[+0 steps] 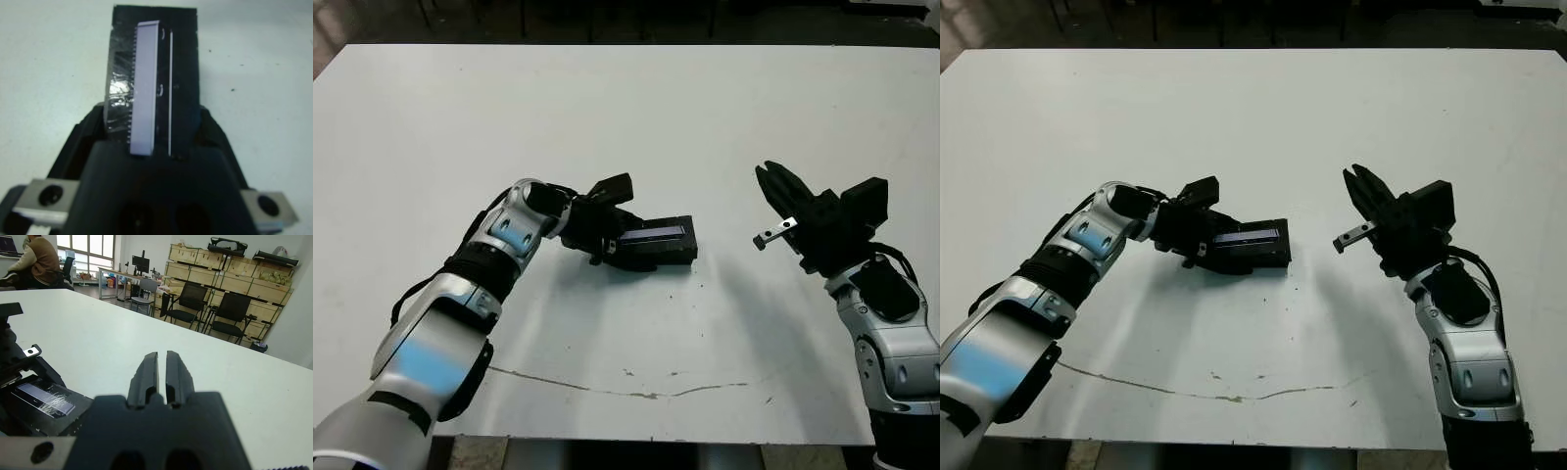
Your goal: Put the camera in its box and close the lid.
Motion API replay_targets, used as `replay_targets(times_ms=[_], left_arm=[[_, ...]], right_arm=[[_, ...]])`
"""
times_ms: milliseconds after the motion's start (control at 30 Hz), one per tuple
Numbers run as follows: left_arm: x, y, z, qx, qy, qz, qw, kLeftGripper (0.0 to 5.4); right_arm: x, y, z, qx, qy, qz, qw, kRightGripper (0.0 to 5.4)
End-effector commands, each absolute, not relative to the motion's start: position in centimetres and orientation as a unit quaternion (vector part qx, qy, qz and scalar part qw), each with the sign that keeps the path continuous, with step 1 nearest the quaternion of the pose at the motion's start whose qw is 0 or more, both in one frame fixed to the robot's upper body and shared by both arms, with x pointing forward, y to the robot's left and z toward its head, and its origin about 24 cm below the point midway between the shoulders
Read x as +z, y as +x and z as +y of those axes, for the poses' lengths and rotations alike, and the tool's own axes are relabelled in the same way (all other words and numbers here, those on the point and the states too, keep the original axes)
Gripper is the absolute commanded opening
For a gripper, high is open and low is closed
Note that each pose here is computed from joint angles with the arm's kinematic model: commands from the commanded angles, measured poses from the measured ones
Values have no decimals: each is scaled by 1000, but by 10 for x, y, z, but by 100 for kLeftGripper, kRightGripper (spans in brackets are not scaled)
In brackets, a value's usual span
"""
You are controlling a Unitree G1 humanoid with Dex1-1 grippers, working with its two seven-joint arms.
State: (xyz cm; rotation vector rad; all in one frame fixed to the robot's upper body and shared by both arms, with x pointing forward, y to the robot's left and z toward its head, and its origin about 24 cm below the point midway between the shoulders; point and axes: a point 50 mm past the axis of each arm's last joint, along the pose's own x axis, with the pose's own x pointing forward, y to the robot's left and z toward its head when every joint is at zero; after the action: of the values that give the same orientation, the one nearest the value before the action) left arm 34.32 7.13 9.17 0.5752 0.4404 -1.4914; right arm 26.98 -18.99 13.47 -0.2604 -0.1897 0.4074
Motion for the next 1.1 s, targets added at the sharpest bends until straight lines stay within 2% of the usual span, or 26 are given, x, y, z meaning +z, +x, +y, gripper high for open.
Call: replay_targets(times_ms=[33, 300, 567, 700, 833, 1100], left_arm=[[66, 321, 45, -686, 298, 240, 619, 280], [69, 321, 46, -675, 325, 283, 599, 280], [62, 321, 53, -681, 338, 280, 586, 280], [59, 321, 65, -681, 344, 290, 578, 351], [54, 322, 76, -684, 361, 269, 574, 422], [41, 323, 117, -651, 332, 296, 615, 534]], right_arm=[[128, 268, -193, 200, -130, -77, 968, 0], [128, 268, -190, 197, -133, -71, 969, 0], [129, 269, -191, 203, -127, -72, 968, 0], [130, 269, -192, 201, -130, -71, 968, 0], [129, 269, -191, 202, -130, -74, 968, 0], [129, 269, -192, 205, -125, -76, 968, 0]])
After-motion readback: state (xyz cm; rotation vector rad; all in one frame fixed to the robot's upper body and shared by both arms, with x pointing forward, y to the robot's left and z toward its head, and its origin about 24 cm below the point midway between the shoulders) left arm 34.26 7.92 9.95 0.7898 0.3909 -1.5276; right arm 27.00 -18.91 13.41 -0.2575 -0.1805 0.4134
